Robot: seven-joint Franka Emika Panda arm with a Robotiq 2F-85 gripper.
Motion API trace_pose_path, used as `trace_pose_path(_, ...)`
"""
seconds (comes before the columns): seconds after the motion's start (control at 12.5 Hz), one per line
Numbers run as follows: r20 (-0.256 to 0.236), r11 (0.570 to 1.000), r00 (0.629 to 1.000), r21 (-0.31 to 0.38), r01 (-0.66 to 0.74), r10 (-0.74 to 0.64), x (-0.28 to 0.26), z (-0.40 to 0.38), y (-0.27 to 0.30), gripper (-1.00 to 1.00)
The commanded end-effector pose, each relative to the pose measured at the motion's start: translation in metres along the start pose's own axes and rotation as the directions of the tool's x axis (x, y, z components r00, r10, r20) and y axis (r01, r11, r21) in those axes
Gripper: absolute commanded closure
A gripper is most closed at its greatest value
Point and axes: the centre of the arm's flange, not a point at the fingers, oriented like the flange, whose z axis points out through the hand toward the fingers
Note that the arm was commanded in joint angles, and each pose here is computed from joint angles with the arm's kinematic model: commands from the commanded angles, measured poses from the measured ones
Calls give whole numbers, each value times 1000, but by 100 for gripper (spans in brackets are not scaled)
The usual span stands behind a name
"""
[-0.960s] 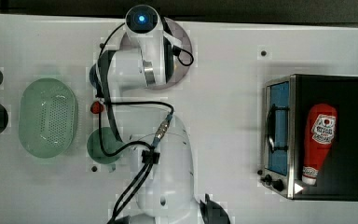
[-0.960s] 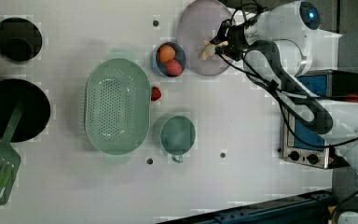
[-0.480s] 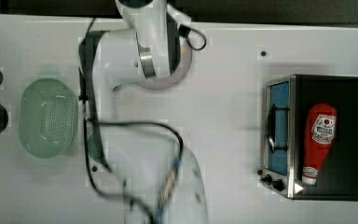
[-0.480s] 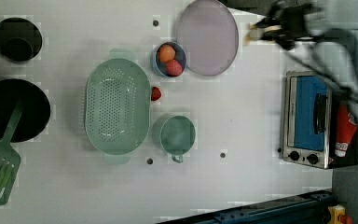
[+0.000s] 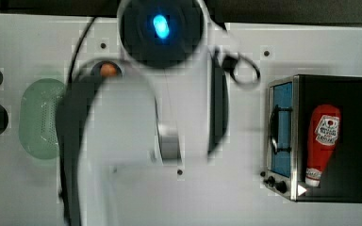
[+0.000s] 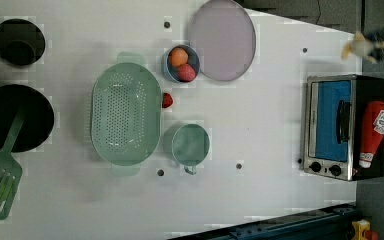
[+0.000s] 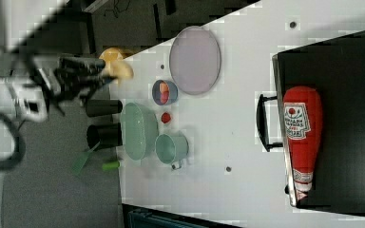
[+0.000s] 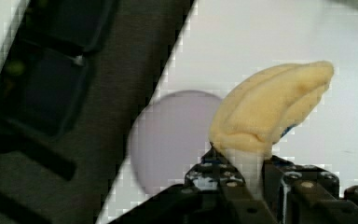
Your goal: Pick banana from plate and place on table.
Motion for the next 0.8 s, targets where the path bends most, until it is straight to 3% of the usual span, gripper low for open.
trace_pose_path(0.08,82,958,995,-286,-24,50,2,121,80,65)
trace_pose_path(0.24,95,944,993,-328,-30,65,-6,154,118,65)
trace_pose_path(0.64,118,939,991,-342,-24,68,-30,233,162,65)
trace_pose_path(0.8,119,942,991,-336,-23,66,-32,246,164,37)
